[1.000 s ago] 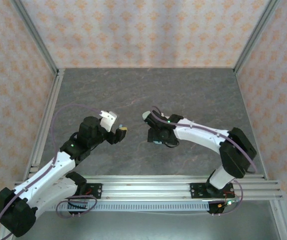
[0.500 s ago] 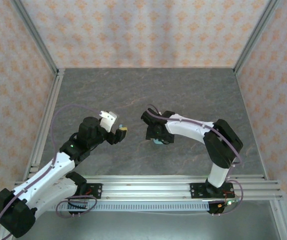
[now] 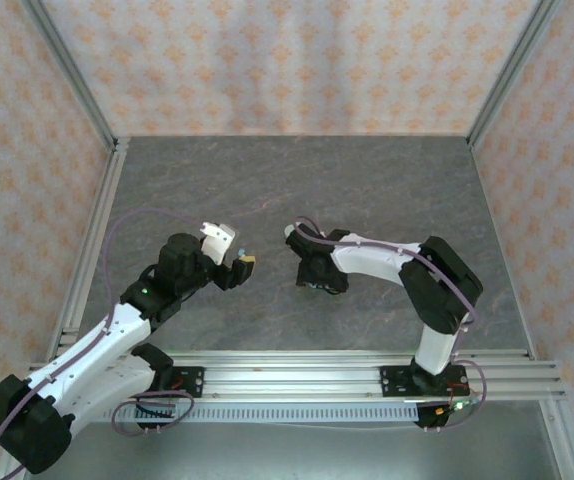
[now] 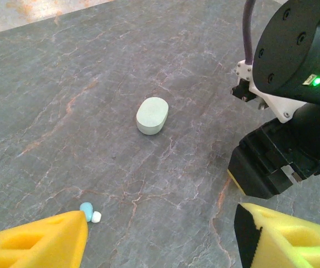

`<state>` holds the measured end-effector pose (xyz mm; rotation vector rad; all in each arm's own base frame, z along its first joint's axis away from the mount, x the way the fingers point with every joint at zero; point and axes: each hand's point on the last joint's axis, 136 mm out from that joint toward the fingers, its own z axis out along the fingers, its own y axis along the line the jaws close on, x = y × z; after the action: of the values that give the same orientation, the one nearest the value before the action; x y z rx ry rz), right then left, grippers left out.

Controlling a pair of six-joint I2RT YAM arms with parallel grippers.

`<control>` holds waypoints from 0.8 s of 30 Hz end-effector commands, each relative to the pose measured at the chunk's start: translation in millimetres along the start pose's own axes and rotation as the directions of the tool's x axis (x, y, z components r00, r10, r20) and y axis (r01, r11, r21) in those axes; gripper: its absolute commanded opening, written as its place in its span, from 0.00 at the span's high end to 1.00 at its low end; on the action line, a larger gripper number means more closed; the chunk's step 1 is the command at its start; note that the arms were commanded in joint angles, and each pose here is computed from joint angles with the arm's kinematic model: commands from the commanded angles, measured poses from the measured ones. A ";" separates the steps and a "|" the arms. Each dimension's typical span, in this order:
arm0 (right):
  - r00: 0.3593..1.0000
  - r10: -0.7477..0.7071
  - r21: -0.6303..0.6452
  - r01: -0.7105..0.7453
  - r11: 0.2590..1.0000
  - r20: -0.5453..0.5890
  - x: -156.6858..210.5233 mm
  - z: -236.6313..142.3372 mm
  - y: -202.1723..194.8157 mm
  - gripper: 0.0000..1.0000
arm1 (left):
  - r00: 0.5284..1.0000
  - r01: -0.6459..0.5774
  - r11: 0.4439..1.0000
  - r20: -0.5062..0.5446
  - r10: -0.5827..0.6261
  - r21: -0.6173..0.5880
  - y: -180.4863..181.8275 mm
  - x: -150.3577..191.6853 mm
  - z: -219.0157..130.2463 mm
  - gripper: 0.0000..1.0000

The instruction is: Insert the wireless bluetooth earbuds into the charging case

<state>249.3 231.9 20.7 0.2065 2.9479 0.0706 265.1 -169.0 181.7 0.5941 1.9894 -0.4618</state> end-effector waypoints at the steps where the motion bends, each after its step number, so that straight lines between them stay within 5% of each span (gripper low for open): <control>1: 1.000 -0.002 0.016 0.002 1.000 0.003 -2.0 8.7 -6.3 0.30 | 0.999 -0.024 0.999 0.035 0.023 0.042 -9.4 -13.0 -5.1 0.30; 13: 0.995 -0.095 -0.034 0.095 0.995 -0.013 -8.3 -5.5 2.6 0.58 | 0.988 -0.105 0.979 0.132 0.083 0.173 -34.8 -25.2 -8.7 0.30; 24: 0.974 -0.224 -0.289 0.219 0.932 0.015 -13.9 -142.9 34.3 0.64 | 0.913 -0.333 0.911 0.326 0.247 0.242 -75.8 -54.4 -26.5 0.29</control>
<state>259.2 263.0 122.4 -0.0651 2.9014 0.3824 228.3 -217.2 225.2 0.8825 1.6587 -0.6311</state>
